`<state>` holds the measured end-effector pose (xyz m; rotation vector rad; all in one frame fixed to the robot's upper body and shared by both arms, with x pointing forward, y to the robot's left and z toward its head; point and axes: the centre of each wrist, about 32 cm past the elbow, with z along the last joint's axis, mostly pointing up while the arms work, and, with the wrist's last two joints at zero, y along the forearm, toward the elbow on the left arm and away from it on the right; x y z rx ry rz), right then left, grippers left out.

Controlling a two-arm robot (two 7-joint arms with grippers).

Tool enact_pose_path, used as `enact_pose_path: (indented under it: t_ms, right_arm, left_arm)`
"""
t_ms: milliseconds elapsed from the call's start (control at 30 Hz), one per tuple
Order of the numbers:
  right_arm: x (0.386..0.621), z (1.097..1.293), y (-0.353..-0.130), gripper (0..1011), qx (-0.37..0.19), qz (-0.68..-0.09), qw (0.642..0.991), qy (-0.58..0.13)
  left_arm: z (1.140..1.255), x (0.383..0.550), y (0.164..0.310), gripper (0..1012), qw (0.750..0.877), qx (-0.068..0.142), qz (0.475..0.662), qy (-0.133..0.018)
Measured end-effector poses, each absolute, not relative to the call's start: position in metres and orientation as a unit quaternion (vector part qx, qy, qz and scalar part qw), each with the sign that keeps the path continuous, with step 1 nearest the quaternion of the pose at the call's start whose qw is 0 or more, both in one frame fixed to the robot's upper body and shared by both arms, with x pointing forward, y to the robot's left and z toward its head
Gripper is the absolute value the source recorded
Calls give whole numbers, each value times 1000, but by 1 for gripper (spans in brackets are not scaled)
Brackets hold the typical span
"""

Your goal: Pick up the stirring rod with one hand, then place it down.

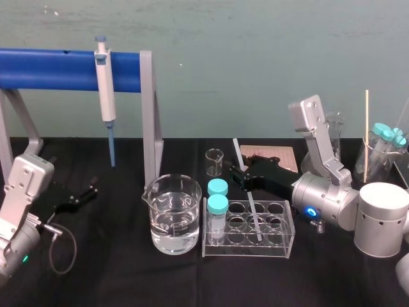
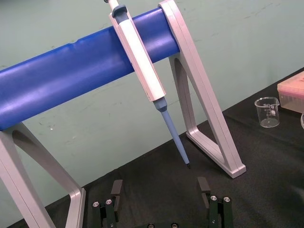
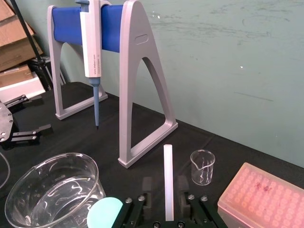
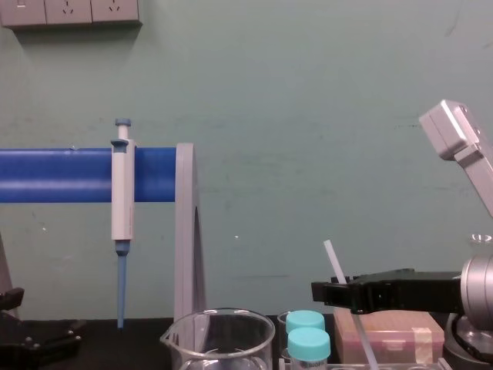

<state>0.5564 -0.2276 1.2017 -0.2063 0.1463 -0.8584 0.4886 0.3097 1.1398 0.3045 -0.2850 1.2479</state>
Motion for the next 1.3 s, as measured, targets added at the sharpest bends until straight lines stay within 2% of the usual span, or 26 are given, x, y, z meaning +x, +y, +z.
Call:
enact_pose_path:
  t_ms: [67,167,200,233,367,733,1067,1300]
  right_arm:
    - [556,1202,-228,316,-100,-415,902,71]
    - [556,1202,-228,246,-100,-415,902,71]
    - [556,1202,-228,178,-99,-415,902,71]
    - [556,1202,-228,178,-99,-415,902,71]
    - [556,1202,-228,72,-99,-415,902,71]
    - [549,1197,-230,72,-60,-428,901,40]
    - [526,1179,-237,72,9,-431,901,-43]
    - [517,1180,-238,72,45,-430,900,-58]
  left_arm:
    - [1140,489,310,1000,791,141,580,-132]
    - [1140,489,310,1000,791,141,580,-132]
    - [1140,489,310,1000,791,141,580,-132]
    - [1140,489,310,1000,791,141,580,-132]
    - [1140,489,310,1000,791,141,580,-132]
    - [1140,489,310,1000,791,141,580,-132]
    - [1140,489,310,1000,791,141,580,-132]
    - [1140,489,310,1000,791,141,580,-132]
